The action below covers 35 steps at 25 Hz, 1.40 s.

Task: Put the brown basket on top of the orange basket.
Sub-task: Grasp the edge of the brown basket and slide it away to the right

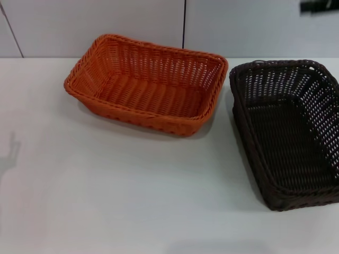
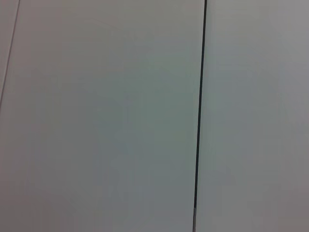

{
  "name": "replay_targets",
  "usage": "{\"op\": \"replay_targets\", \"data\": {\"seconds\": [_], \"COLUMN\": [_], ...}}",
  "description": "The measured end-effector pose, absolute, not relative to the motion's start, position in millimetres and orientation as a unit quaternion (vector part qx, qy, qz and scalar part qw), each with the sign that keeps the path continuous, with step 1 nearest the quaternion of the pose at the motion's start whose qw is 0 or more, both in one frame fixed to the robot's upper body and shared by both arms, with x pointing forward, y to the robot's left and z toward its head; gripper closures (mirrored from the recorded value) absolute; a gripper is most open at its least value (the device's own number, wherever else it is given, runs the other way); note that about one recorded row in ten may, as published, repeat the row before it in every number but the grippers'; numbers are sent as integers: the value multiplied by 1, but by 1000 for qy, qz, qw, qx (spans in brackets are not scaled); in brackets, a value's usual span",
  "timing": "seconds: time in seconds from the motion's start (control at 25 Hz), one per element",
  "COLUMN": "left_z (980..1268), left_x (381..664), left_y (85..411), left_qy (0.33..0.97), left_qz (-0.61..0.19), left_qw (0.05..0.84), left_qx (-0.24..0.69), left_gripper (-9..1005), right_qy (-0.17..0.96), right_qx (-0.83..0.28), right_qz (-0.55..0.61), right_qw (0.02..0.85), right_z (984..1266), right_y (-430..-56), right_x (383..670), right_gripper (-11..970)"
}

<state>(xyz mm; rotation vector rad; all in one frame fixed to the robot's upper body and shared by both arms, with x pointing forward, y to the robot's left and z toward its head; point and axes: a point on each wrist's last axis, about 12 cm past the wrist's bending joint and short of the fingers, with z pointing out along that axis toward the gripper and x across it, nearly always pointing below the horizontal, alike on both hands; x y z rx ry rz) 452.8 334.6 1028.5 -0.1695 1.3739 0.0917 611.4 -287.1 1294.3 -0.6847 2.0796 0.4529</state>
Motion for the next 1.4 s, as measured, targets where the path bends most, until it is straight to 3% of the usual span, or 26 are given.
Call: {"op": "replay_targets", "data": {"seconds": [0.44, 1.4], "left_z": [1026, 1024], "left_x": [463, 467], "left_y": [331, 345], "left_qy": [650, 654], "left_qz": [35, 62], "left_qw": [755, 747], "left_qx": [-77, -102], "left_gripper": [217, 216], "right_qy": [835, 795], "right_qx": [-467, -562], "right_qz": [84, 110], "right_qw": [279, 197], "right_z": [1282, 1245], "right_y": [-258, -191], "right_x": [596, 559], "right_gripper": [199, 199]}}
